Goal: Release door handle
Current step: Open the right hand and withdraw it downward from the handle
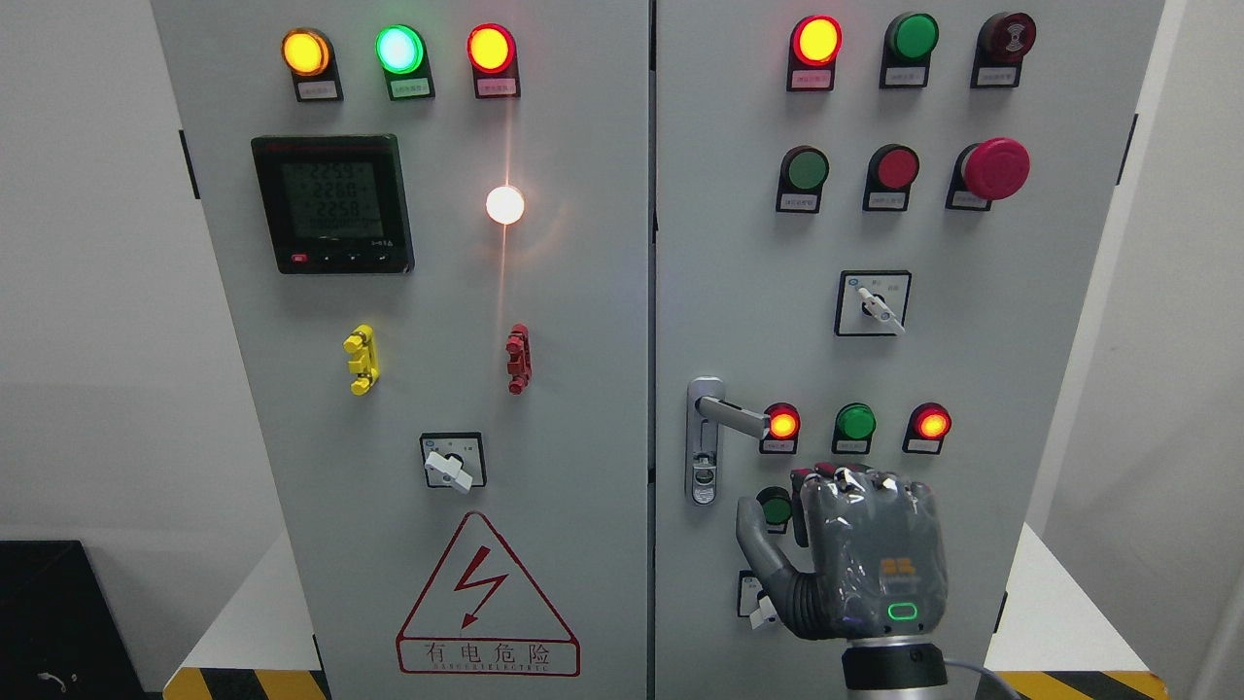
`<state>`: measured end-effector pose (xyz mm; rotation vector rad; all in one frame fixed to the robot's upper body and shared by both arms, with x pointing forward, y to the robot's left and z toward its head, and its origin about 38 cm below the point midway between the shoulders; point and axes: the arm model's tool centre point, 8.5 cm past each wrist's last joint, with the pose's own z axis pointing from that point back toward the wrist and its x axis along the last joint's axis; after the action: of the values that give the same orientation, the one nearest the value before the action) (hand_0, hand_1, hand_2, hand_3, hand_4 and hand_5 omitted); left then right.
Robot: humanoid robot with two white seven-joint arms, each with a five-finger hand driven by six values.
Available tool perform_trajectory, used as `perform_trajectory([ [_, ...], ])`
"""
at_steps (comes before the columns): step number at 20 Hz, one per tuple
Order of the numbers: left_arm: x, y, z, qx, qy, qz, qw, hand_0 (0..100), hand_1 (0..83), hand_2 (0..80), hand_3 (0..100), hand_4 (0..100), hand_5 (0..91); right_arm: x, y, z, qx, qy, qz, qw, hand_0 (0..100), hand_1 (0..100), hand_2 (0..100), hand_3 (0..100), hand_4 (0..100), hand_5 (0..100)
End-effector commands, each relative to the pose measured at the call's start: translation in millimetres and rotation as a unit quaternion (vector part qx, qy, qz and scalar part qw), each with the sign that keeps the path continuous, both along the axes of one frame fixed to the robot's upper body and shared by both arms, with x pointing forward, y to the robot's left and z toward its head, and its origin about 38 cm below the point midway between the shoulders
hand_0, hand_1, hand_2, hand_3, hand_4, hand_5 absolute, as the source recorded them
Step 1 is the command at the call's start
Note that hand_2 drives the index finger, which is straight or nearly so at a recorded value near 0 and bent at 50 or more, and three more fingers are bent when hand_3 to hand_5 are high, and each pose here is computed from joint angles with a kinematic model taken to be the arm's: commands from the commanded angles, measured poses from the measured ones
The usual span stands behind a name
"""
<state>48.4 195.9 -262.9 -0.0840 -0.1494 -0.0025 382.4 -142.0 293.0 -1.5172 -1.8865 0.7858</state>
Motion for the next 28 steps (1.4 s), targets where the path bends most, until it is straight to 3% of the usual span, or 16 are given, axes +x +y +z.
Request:
perform_trajectory([
  [1, 0.3, -0.1, 0.0, 0.0, 0.0, 0.0, 1.0, 12, 55.6, 0.0, 0, 0, 0.0, -27.3, -20.9, -1.6, 0.001, -0.017, -0.009, 1.0, 51, 33, 75, 97, 89, 87],
  [10, 0.3, -0.1, 0.0, 0.0, 0.0, 0.0, 1.0, 12, 55.6, 0.0, 0, 0, 0.0, -43.3, -57.0, -4.7, -0.008, -0.054, 0.027, 0.998, 49, 32, 53, 65, 66, 61],
  [13, 0.3, -0.1, 0.0, 0.0, 0.0, 0.0, 1.0, 12, 55.6, 0.0, 0, 0, 0.0, -46.6, -66.8, -3.5, 0.002, -0.063, 0.054, 0.997, 49, 33, 43, 51, 56, 53],
  [14, 0.3, -0.1, 0.0, 0.0, 0.0, 0.0, 1.0, 12, 55.6, 0.0, 0, 0, 0.0, -47.5, -69.2, -3.2, 0.006, -0.066, 0.062, 0.996, 49, 33, 37, 43, 47, 44],
  [17, 0.3, -0.1, 0.0, 0.0, 0.0, 0.0, 1.0, 12, 55.6, 0.0, 0, 0, 0.0, -51.9, -79.0, -1.5, 0.015, -0.078, 0.076, 0.994, 48, 33, 29, 34, 37, 33],
  [19, 0.3, -0.1, 0.0, 0.0, 0.0, 0.0, 1.0, 12, 55.6, 0.0, 0, 0, 0.0, -55.7, -85.4, -0.5, 0.021, -0.084, 0.08, 0.993, 48, 34, 28, 34, 37, 33],
  [28, -0.3, 0.0, 0.0, 0.0, 0.001, 0.0, 1.0, 12, 55.6, 0.0, 0, 0, 0.0, -55.5, -83.2, 2.7, 0.04, -0.081, 0.116, 0.989, 51, 24, 12, 15, 17, 13],
])
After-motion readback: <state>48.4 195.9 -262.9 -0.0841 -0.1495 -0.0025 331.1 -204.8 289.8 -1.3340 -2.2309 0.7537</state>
